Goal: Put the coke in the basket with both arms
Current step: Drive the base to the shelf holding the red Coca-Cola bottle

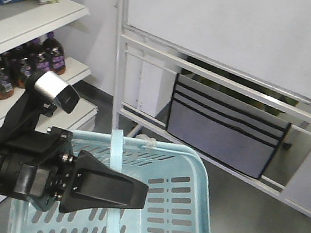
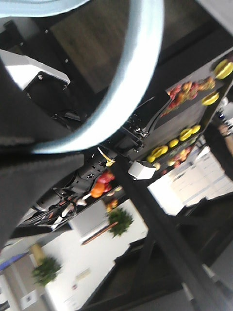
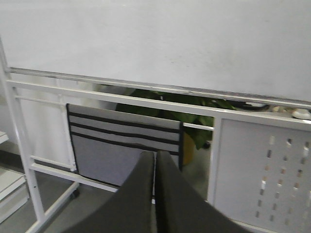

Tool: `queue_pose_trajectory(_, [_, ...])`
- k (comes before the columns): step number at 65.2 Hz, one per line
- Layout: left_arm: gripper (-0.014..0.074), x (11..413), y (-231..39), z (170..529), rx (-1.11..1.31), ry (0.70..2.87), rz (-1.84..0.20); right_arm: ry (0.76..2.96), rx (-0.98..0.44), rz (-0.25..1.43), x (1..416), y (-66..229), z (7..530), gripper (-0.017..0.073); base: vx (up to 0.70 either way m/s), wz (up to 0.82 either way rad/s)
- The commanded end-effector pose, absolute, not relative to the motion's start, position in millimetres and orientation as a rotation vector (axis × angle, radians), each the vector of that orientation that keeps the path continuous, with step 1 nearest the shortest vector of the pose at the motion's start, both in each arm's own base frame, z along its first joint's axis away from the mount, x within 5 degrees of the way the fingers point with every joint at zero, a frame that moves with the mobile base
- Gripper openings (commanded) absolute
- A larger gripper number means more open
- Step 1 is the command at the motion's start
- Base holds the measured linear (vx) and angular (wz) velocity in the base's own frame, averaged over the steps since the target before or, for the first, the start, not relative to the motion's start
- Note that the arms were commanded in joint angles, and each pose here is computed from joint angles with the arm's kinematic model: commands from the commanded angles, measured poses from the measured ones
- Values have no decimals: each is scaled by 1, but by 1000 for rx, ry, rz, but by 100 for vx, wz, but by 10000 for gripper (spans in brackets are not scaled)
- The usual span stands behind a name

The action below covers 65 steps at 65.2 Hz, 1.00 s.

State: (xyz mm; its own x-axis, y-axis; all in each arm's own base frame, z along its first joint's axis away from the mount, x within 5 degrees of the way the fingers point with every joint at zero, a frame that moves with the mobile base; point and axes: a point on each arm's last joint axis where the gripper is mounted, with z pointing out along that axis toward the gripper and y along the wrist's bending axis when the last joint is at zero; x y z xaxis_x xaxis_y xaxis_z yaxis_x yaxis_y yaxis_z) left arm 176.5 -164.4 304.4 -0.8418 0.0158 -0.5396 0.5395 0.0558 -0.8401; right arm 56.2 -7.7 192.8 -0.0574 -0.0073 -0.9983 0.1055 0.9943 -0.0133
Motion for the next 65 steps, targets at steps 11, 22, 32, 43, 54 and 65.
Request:
queue_pose_trajectory(11, [-7, 159, -162, 333, 676, 1743, -2066, 1554, 40, -89, 56, -5, 196, -5, 14, 56])
queue_pose_trajectory(22, [-7, 159, -162, 333, 676, 1743, -2066, 1554, 40, -89, 56, -5, 196, -5, 13, 50])
queue_pose_trajectory(32, [-7, 159, -162, 333, 676, 1743, -2066, 1554, 40, -89, 56, -5, 196, -5, 12, 46])
queue_pose_trajectory(43, [-7, 159, -162, 333, 676, 1743, -2066, 1554, 40, -89, 56, -5, 196, -5, 11, 43])
queue_pose_trajectory(54, [-7, 159, -162, 333, 676, 1743, -2066, 1554, 40, -89, 56, -5, 196, -5, 10, 41])
queue_pose_trajectory(65, [-7, 159, -162, 333, 676, 1743, -2066, 1554, 40, -89, 56, -5, 196, -5, 9, 43])
